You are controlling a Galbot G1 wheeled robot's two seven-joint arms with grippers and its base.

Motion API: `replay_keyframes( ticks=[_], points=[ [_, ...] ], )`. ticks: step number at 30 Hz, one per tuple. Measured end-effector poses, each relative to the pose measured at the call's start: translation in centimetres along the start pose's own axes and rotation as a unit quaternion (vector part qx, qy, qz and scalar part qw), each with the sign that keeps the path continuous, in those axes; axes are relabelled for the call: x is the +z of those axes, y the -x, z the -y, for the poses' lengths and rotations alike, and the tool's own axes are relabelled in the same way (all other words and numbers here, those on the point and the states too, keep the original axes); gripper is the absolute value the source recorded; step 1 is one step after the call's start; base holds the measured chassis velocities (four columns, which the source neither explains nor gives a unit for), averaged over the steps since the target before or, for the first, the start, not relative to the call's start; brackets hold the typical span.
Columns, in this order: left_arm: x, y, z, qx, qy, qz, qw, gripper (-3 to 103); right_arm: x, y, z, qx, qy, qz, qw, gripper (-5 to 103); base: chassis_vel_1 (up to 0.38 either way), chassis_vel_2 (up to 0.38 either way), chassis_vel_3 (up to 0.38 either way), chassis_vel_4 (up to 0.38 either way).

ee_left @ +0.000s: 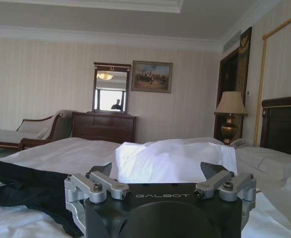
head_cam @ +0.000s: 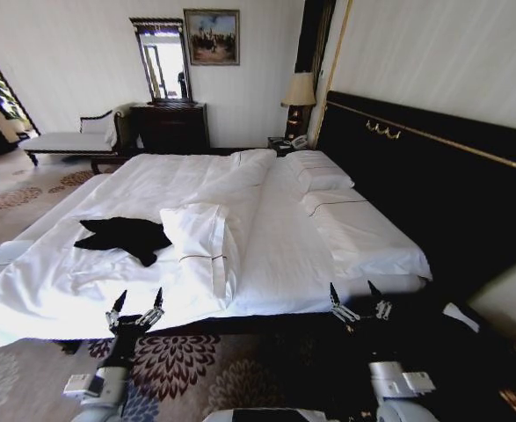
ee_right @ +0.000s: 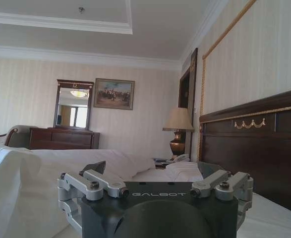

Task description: Fold the clothes on the bed.

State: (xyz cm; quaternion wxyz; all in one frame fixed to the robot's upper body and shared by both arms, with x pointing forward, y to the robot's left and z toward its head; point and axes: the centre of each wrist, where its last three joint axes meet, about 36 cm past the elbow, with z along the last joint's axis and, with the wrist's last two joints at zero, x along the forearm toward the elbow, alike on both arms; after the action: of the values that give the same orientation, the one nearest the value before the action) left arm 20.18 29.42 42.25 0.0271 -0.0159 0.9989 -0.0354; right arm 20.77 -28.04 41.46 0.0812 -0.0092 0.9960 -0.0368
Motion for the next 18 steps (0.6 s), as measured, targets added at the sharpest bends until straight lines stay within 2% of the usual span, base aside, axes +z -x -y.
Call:
replay_keyframes(
  ticks=[8, 18],
  points=[
    [-0.24, 0.07, -0.30, -0.001, 0.004, 0.002, 1.0000, 100, 0.29, 0.02, -0.15, -0.009, -0.003, 0.004, 1.000, 100, -0.104, 0.105, 0.097, -0.117],
    [-0.24, 0.07, -0.40, 0.000, 0.010, 0.002, 1.0000, 100, 0.43, 0.09, -0.07, -0.010, -0.004, 0.005, 1.000, 100, 0.037, 0.013, -0.038, -0.022]
  ],
)
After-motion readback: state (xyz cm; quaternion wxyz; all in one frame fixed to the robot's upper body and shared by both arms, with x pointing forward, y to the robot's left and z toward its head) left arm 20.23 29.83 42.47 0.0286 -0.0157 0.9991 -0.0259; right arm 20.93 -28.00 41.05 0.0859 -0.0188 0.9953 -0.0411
